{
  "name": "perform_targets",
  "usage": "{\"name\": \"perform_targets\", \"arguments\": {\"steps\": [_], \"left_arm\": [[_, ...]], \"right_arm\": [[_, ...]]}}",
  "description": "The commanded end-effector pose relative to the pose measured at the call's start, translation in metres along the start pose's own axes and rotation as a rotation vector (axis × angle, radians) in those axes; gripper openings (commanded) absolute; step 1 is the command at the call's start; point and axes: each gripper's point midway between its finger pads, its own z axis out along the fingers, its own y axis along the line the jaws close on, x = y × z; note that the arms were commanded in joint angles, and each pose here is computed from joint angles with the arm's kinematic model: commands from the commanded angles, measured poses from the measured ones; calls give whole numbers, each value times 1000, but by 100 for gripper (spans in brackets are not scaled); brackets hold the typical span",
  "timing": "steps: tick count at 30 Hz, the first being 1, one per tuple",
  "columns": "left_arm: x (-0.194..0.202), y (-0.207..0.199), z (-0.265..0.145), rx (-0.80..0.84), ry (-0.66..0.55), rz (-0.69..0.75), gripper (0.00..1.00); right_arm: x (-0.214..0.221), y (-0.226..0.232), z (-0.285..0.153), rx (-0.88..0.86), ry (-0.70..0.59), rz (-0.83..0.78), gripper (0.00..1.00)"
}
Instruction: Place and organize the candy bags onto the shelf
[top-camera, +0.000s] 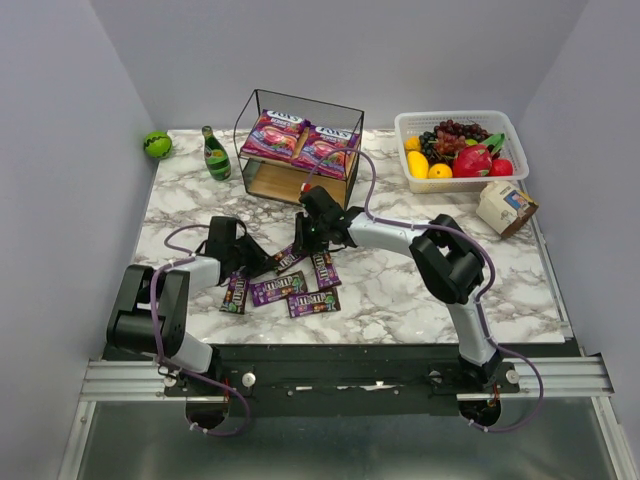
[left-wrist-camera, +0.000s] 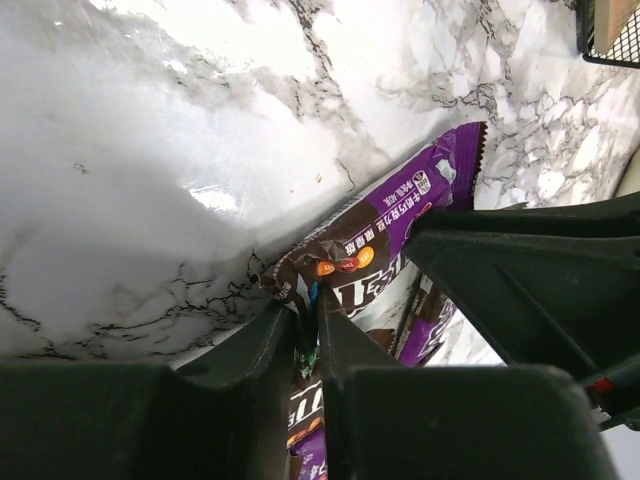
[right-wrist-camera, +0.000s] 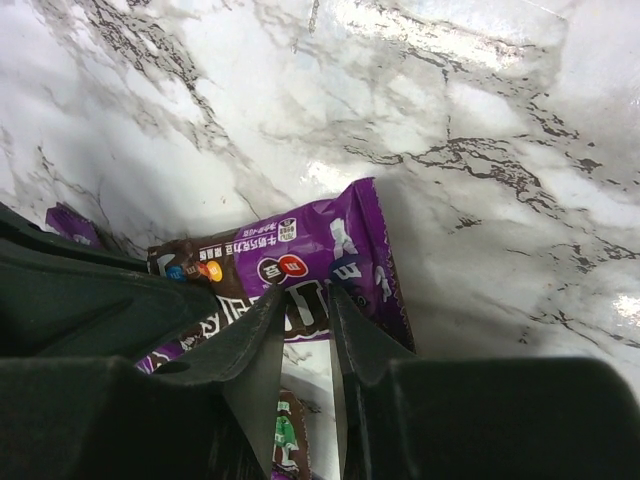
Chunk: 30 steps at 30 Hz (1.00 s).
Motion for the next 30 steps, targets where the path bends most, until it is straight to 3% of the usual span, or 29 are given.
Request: {"name": "perform_targets", "arguments": {"steps": [1, 4, 16, 22, 30], "left_arm": [[7, 9, 3, -13, 14, -39, 15], [-1, 5, -3, -6, -14, -41, 0], [-53, -44, -41, 128, -147, -44, 0], [-92, -76, -53, 215, -243, -78, 0], [-140, -105, -35, 329, -314, -178, 0]], "right_arm": [[32, -33, 10, 127, 88, 29, 32], [23, -30, -2, 130, 57, 26, 32], [-48, 14, -115, 57, -225, -13, 35], [-53, 10, -161, 82, -298, -18, 39], [-41, -14, -216, 147, -373, 9, 43]]}}
